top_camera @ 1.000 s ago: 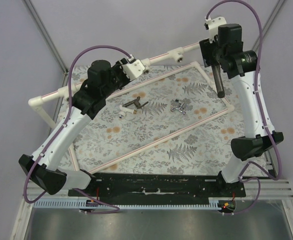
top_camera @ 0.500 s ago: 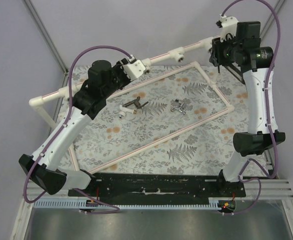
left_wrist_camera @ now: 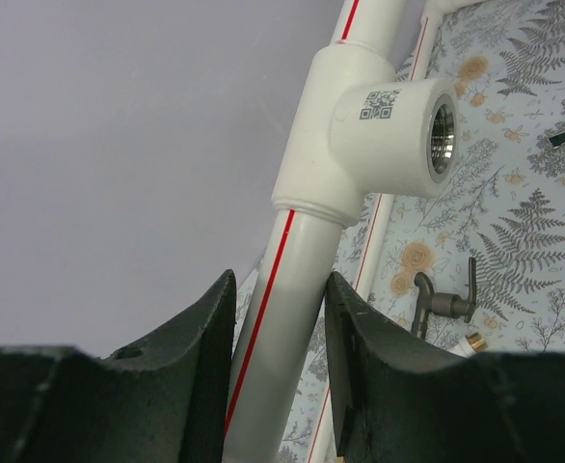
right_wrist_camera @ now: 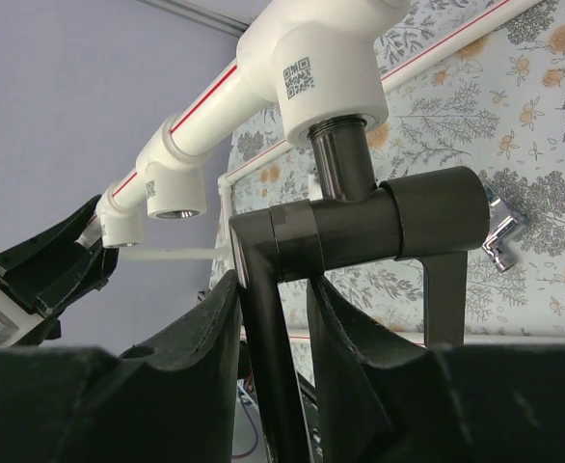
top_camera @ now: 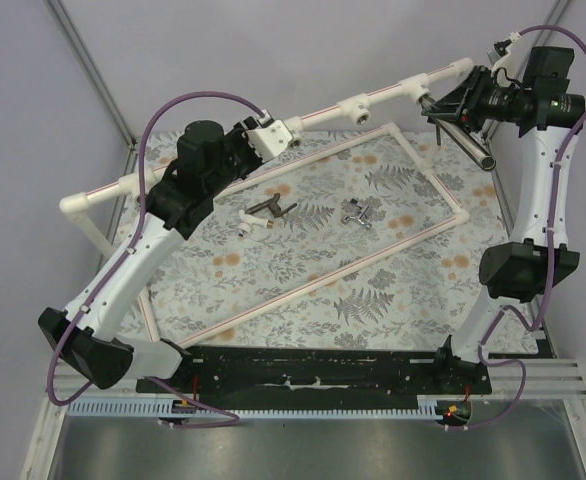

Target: Install the water faucets

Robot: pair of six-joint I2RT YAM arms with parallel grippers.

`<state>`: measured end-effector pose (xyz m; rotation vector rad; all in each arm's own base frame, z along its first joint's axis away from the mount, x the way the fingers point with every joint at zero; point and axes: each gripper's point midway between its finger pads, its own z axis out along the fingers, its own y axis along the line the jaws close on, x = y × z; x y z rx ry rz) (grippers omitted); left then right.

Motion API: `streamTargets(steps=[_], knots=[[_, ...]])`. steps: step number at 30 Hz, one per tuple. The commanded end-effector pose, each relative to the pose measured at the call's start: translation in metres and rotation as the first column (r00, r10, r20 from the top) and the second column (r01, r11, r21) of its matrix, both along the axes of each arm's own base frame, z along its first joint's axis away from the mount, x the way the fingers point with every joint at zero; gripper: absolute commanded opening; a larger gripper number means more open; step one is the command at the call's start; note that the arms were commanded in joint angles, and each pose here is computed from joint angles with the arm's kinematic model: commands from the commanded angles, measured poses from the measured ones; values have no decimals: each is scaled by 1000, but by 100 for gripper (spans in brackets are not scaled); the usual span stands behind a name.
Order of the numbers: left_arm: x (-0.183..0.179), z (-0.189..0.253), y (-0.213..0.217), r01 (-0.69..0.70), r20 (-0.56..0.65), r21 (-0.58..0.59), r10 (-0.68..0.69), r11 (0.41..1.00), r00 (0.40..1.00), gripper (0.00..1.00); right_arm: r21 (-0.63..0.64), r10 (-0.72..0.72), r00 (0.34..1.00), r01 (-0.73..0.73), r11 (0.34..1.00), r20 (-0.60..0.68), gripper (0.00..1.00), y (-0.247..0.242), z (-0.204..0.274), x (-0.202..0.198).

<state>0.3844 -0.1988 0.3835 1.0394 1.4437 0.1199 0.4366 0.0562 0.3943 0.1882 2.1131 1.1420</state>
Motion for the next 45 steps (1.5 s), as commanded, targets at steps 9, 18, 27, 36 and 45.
streamTargets(steps=[9,18,27,36,45], knots=[[-27,-87,26,-70,-303,111,100,991,948,6,-232,-278,913,352,907,299,33,-85,36,28],[-27,-85,20,-53,-306,93,79,994,949,6,-644,-20,834,441,625,552,91,-44,61,-4],[-28,-84,19,-50,-306,93,76,994,949,6,-812,82,843,478,336,531,98,-18,48,7],[-27,-87,19,-50,-306,99,79,994,949,5,-883,100,883,440,164,459,93,-18,22,23],[-25,-88,20,-54,-304,105,84,993,949,5,-924,80,922,381,-28,378,74,-25,2,35]])
